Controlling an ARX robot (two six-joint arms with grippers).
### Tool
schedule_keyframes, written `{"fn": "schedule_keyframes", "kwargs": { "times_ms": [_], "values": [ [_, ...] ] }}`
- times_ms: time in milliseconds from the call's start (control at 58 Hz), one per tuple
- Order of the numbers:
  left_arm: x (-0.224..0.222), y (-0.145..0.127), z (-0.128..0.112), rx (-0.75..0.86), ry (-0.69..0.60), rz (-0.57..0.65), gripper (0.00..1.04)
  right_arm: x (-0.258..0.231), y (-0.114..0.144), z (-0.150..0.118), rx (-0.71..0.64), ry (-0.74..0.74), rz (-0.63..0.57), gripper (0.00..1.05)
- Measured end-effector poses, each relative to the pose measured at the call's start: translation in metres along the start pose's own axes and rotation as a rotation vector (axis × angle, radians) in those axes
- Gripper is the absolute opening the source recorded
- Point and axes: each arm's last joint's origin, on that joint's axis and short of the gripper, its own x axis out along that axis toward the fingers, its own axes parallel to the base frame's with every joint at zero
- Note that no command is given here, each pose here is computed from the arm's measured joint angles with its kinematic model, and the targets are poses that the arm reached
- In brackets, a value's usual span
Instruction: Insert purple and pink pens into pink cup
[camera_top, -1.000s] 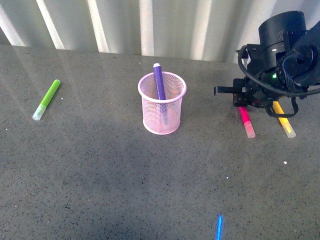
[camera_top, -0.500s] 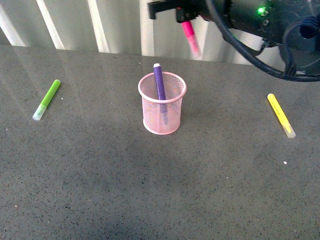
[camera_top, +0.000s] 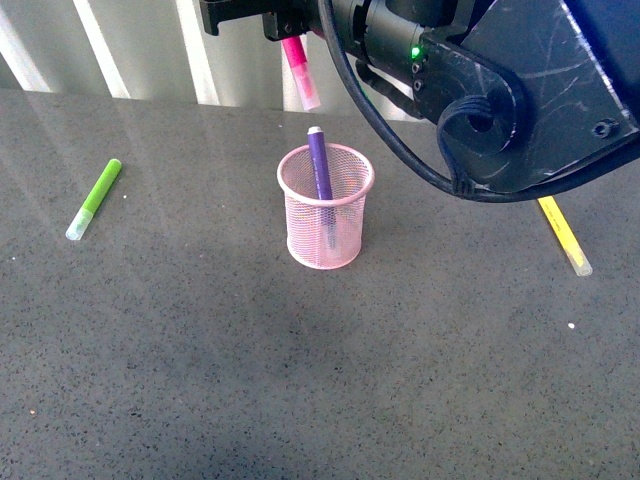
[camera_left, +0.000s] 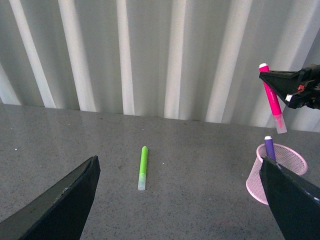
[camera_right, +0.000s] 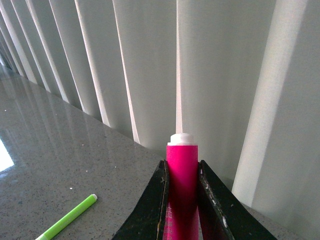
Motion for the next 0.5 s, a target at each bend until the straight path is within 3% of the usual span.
{"fn": "schedule_keyframes", "kwargs": {
  "times_ms": [500],
  "values": [
    [0.0,0.0,0.0,0.0,0.0,0.0,0.98,0.009,-0.007,-0.031,0.041,0.037,0.013,0.11]
  ]
}}
